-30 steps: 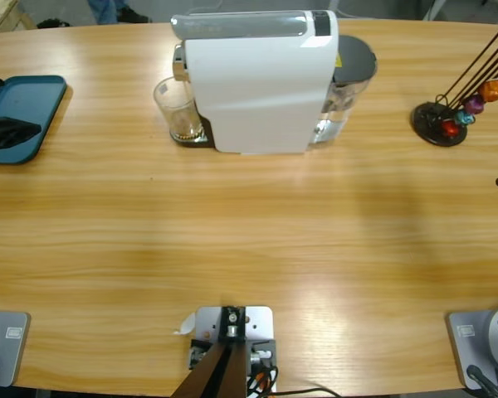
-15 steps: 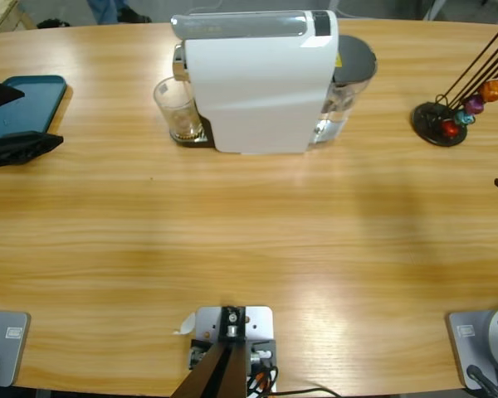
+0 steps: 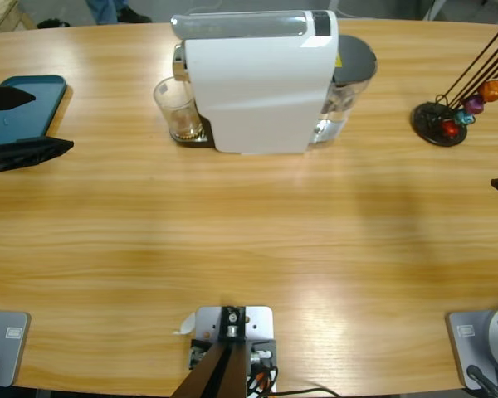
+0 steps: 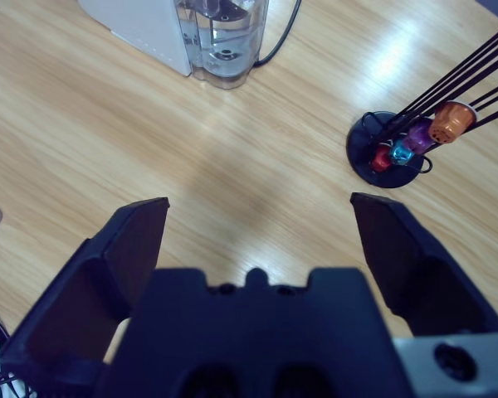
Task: Pour coffee
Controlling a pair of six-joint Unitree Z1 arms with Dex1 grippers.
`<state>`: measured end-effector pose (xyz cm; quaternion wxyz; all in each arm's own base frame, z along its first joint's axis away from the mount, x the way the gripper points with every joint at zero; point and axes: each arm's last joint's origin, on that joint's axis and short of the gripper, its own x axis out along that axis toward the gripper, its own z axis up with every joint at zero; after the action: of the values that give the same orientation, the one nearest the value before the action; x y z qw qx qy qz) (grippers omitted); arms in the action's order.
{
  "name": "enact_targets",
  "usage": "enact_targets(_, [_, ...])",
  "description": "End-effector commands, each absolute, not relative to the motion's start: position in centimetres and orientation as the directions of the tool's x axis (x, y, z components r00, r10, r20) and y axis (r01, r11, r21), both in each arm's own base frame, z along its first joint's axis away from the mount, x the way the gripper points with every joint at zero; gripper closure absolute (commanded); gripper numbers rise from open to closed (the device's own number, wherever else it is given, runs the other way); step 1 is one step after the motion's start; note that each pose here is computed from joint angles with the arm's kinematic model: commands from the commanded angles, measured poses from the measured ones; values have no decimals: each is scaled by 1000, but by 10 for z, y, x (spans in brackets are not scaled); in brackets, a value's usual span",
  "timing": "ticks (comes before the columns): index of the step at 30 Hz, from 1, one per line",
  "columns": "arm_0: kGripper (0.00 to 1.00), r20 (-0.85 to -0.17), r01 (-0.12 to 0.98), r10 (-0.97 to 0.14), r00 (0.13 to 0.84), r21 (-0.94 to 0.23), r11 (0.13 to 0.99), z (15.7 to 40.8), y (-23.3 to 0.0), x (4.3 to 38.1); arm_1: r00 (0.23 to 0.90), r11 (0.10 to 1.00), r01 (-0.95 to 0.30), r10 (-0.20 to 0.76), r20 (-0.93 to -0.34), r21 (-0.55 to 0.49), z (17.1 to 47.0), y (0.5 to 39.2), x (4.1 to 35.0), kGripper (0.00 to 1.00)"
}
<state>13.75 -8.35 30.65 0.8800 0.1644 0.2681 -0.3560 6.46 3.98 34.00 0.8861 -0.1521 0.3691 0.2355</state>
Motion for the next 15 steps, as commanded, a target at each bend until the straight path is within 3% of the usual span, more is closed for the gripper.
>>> enact_targets(1, [9, -633, 731, -527, 567, 92, 676, 290, -88, 141, 582, 846, -523, 262, -770, -107, 330, 45, 72, 0])
enact_targets(15, [9, -638, 732, -525, 564, 91, 675, 289, -88, 140, 585, 846, -523, 264, -767, -107, 330, 44, 71, 0])
